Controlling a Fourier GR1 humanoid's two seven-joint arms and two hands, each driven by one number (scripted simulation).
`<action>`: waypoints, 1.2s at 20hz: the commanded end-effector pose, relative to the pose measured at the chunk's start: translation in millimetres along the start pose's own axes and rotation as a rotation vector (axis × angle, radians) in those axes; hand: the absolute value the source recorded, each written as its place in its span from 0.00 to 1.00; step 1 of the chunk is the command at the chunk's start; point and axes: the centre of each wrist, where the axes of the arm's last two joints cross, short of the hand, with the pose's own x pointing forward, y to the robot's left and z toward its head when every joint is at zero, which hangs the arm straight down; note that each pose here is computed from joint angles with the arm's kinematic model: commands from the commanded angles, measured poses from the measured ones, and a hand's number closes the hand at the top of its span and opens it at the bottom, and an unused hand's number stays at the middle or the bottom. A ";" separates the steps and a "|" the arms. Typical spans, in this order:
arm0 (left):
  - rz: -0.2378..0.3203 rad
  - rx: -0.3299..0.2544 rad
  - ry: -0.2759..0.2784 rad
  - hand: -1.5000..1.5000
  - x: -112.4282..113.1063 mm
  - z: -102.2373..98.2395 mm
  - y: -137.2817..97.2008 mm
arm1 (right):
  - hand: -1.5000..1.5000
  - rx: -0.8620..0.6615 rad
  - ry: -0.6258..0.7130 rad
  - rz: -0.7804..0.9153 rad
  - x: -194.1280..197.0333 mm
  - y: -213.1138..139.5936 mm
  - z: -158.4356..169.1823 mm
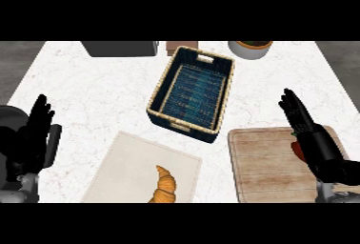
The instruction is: Pick the bell pepper from the cutting board and place it in the basket
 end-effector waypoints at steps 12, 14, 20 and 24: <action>-0.146 -0.308 -0.361 0.50 51.3 -29.2 -8.6 | 0.00 0.383 -0.077 -0.341 10.4 81.0 14.5; -0.163 -0.302 -0.358 0.50 57.8 -18.6 -23.7 | 0.00 0.306 -0.096 -0.200 33.4 76.5 5.2; -0.146 -0.303 -0.346 0.50 50.7 -19.8 -24.3 | 0.00 0.164 -0.117 0.438 89.1 -2.3 -26.4; -0.145 -0.320 -0.376 0.50 62.1 -18.3 -22.5 | 0.00 0.268 0.017 0.832 131.8 -42.3 -40.5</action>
